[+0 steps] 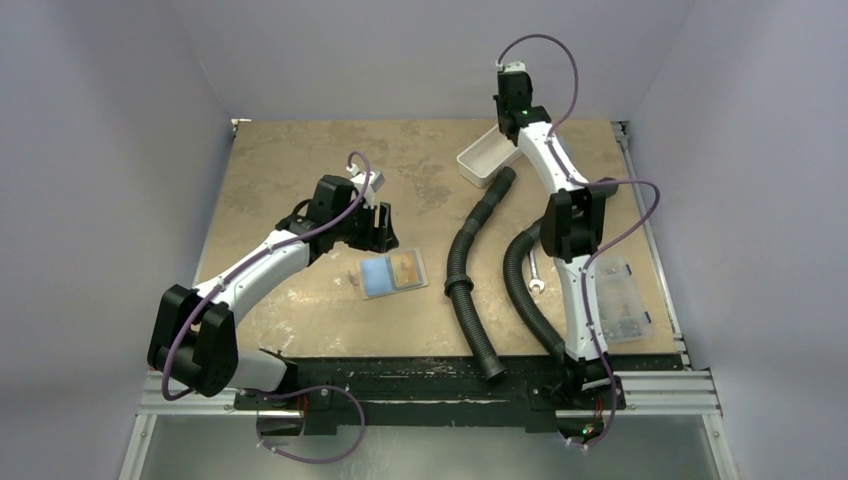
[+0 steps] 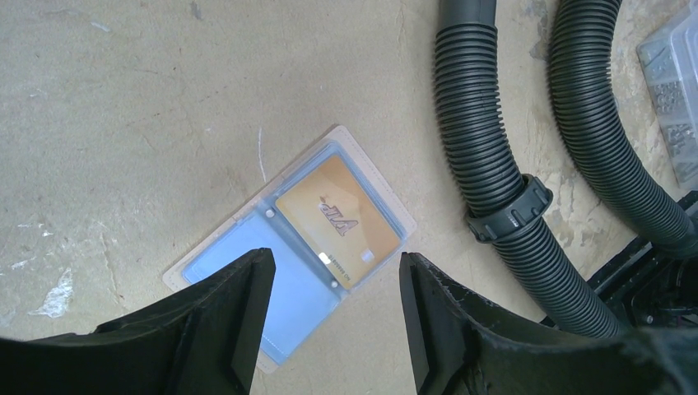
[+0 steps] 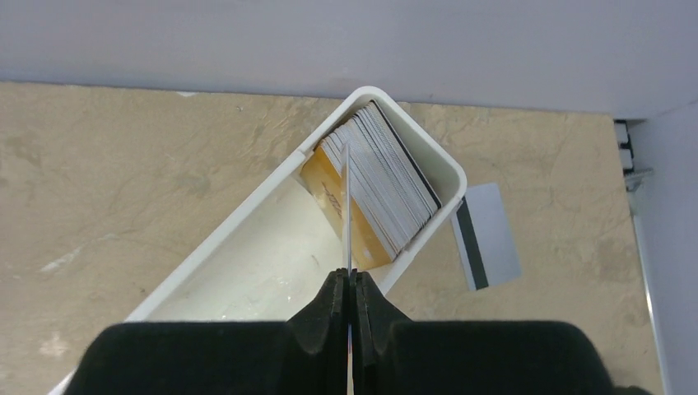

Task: Put the credit cards into the card holder
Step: Pick up the credit card from the storage box, then place the credit card in the storage box.

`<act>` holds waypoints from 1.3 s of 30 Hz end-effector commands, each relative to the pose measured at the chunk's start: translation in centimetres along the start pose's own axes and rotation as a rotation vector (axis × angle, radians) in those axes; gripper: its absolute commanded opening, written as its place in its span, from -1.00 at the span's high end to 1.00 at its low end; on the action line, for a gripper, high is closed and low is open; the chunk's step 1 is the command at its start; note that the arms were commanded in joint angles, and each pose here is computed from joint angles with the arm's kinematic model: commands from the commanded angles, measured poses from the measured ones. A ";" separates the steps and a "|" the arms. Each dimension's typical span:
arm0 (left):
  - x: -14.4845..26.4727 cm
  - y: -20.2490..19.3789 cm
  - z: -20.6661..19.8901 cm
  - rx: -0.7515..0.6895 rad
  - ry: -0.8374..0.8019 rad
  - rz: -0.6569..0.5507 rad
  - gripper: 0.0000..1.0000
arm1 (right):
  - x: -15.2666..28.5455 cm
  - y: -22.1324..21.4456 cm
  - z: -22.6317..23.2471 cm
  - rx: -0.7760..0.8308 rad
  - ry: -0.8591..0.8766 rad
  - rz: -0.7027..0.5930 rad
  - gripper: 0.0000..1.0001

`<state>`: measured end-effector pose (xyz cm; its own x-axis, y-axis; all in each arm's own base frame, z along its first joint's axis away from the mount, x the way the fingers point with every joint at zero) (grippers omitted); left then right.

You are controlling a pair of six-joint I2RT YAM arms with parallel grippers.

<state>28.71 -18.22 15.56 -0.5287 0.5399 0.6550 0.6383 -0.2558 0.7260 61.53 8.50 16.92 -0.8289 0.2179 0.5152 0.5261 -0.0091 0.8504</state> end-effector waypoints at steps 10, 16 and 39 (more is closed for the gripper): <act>-0.6 0.6 -0.8 0.048 -0.078 -0.033 -0.23 | 10.1 4.8 2.0 -0.702 0.433 0.057 1.00; 0.3 3.8 -2.9 0.178 -0.273 -0.157 -0.24 | 17.7 3.4 1.2 -0.793 1.011 0.152 1.00; 4.8 12.8 -7.2 0.438 -0.843 -0.675 -0.20 | 35.3 -7.2 3.4 -0.817 1.869 0.382 1.00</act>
<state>31.20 -23.85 26.56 -0.4591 0.8719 -0.1706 0.6590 0.4630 0.5928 32.41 19.18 27.11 -0.2769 -0.9324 -0.2322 0.9397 -0.3132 0.1371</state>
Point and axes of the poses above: each gripper's point midway between its finger pads, its own x axis back along the fingers, its own z axis along the line the jaws close on, y = z × x, the point moved 4 cm from there along x, back along the fingers, and after that the axes turned 13 degrees about -x, right-handed, at the moved point
